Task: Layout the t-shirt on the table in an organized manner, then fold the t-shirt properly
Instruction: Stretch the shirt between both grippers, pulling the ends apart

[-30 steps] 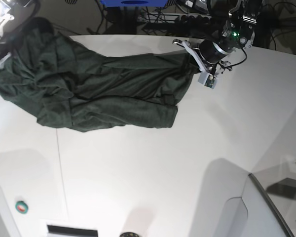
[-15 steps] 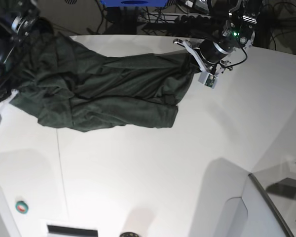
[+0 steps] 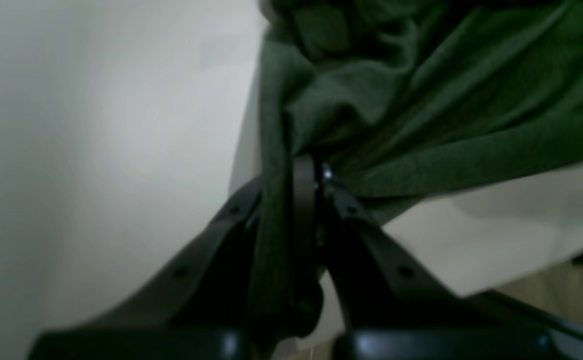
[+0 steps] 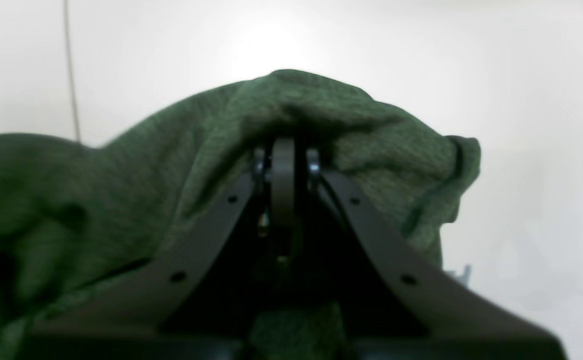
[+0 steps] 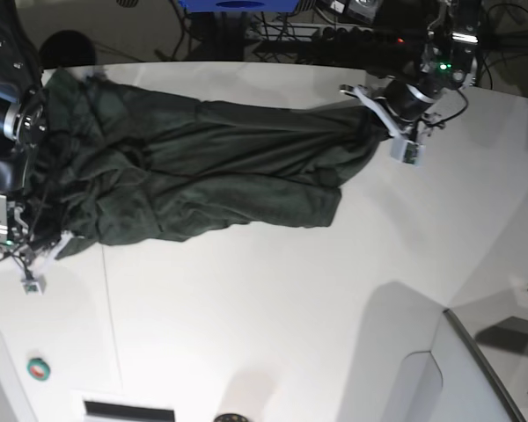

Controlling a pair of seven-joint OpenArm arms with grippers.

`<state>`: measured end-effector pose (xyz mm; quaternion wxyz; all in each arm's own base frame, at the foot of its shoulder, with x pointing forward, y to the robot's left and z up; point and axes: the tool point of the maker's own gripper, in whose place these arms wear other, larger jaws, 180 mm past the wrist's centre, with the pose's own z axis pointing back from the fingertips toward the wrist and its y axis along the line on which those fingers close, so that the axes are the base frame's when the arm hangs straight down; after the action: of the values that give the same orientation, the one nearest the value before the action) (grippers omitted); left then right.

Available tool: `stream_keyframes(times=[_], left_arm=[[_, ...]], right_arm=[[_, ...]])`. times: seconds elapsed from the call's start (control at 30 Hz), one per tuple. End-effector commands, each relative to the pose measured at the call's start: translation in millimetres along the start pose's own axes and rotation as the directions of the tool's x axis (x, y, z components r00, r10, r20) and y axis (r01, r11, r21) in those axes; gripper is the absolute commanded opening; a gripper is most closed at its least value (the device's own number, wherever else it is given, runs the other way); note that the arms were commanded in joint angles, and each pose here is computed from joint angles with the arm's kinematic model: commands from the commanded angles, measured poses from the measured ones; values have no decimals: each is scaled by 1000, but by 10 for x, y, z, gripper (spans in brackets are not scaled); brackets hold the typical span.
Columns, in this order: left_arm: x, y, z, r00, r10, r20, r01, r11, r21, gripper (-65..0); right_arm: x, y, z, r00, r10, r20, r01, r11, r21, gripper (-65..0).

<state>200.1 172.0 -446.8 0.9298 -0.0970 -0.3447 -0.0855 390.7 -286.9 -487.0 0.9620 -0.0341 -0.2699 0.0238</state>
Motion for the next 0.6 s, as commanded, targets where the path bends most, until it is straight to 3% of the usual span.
stream_keyframes(times=[0.0,0.13,0.23,0.33,0.43,0.57], left_arm=[[109,75,50,999,-2,39,1,1000,16,-650],[89,217,102,999,12,39,-14,999,53,-650],[102,225,108,999,12,43,-14,998,55,-650],[136,240,101,999,5,49,-8,998,60,-650],[168,267,102,999,-2,54,-2,998,64,-650],[262,290,79,997,-9,72,4,998,68,-650]], right_arm=[[402,-199,96,994,-16,104,21,999,-49,-614],[697,-453,288,977,-41,211,64,993,-104,-612],[607,-855,602,970,-29,243,84,973,-215,-593],[208,-955,874,989,49,139,-10,964,-267,-452],[-308,-758,994,991,132,10,-127,972,-196,-293],[-734,-568,1017,997,78,-11,-78,992,-102,-156]])
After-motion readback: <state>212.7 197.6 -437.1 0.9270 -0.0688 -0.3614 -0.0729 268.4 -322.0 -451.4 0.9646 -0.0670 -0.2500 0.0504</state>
